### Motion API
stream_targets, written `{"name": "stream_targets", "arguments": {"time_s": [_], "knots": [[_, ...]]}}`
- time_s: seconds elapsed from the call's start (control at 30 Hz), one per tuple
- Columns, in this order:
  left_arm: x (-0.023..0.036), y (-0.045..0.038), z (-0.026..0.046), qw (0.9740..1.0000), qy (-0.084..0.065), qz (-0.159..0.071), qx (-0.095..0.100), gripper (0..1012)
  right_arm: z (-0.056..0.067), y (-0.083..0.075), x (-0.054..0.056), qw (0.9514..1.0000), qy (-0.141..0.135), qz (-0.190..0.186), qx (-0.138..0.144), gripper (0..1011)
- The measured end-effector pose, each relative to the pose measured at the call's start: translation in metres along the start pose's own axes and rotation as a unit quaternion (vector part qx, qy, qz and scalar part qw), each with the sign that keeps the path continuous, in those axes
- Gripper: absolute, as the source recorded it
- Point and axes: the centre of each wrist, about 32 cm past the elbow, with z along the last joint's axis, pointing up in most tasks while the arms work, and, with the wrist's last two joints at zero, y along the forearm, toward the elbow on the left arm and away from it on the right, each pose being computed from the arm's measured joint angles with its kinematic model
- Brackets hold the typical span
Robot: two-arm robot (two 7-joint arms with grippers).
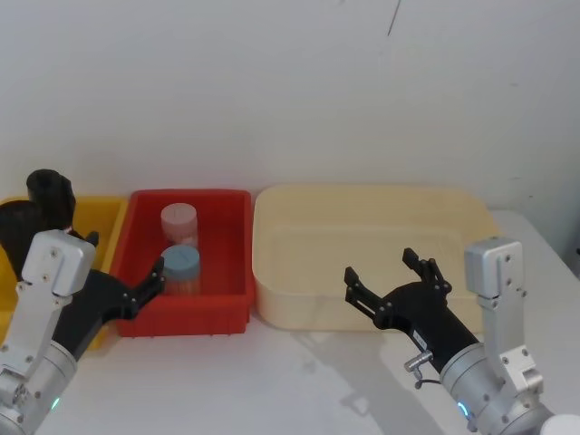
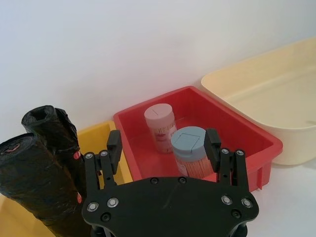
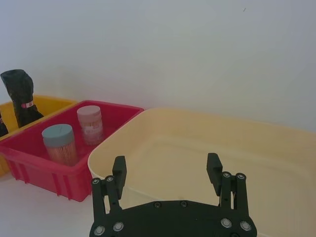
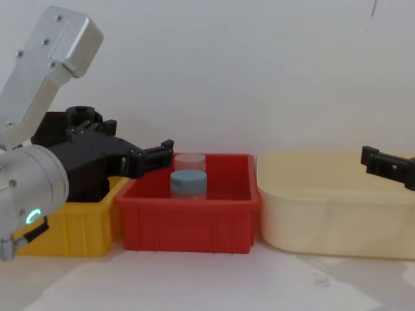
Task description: Pick up the garbage bag with the one hand and transfer it to the other hand.
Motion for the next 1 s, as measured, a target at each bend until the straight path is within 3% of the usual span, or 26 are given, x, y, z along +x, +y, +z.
{"name": "stream_targets", "arguments": {"time_s": [1.0], "knots": [[0.0, 0.0, 0.0, 1.0, 0.0, 0.0, 0.0, 1001, 0.0, 0.0, 0.0, 1.0, 0.0, 0.0, 0.0, 1001]]}}
